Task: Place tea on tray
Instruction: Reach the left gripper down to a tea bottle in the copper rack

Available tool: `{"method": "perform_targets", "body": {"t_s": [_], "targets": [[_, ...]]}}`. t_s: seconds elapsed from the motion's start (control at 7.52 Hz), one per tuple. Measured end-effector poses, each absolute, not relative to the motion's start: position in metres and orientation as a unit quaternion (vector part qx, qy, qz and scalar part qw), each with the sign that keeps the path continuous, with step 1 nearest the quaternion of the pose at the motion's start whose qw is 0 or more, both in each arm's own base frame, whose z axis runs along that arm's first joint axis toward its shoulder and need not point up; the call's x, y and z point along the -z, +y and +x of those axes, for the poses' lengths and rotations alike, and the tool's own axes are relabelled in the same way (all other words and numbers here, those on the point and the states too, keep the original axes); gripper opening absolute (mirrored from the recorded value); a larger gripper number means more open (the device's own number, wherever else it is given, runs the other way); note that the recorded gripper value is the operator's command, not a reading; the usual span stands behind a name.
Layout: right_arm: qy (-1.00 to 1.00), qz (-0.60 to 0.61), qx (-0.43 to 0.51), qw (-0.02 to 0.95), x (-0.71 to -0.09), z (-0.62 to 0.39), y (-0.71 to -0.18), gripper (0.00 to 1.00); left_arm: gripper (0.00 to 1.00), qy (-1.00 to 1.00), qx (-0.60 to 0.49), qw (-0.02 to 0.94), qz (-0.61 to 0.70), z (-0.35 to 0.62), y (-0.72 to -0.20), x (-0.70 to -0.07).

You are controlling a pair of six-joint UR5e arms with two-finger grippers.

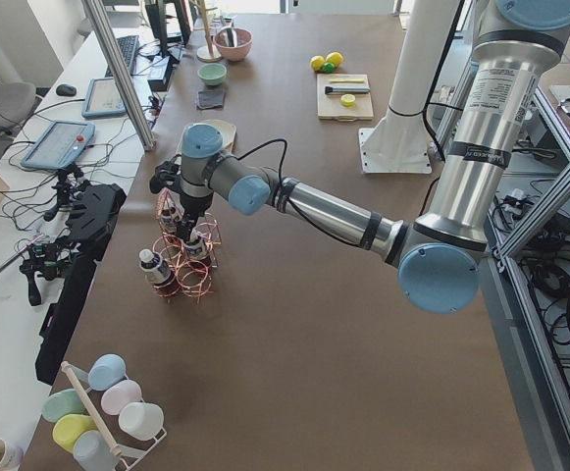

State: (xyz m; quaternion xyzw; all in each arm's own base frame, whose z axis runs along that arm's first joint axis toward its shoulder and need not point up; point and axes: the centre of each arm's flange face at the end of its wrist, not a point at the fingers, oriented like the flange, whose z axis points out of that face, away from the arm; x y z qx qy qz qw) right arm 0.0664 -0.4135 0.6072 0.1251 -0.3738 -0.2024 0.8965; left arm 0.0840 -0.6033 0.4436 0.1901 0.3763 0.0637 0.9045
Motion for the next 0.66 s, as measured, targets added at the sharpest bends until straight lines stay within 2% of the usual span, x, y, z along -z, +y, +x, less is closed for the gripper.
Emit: {"method": "perform_targets", "body": {"t_s": [0.27, 0.4, 0.53, 0.66], "targets": [[-0.371, 0.124, 0.202, 0.898, -0.608, 0.067, -0.413, 1.0, 0.82, 0.373, -0.069, 0.904, 0.197, 0.101, -0.618, -0.455], [-0.368, 0.124, 0.203, 0.899, -0.609, 0.067, -0.414, 1.0, 0.65, 0.378, -0.07, 0.902, 0.197, 0.113, -0.62, -0.462], [-0.366, 0.124, 0.204, 0.899, -0.609, 0.067, -0.414, 1.0, 0.31, 0.385, -0.066, 0.899, 0.197, 0.125, -0.62, -0.464], [-0.365, 0.124, 0.204, 0.9, -0.609, 0.067, -0.414, 1.0, 0.0, 0.391, -0.062, 0.897, 0.198, 0.132, -0.618, -0.464]]}}
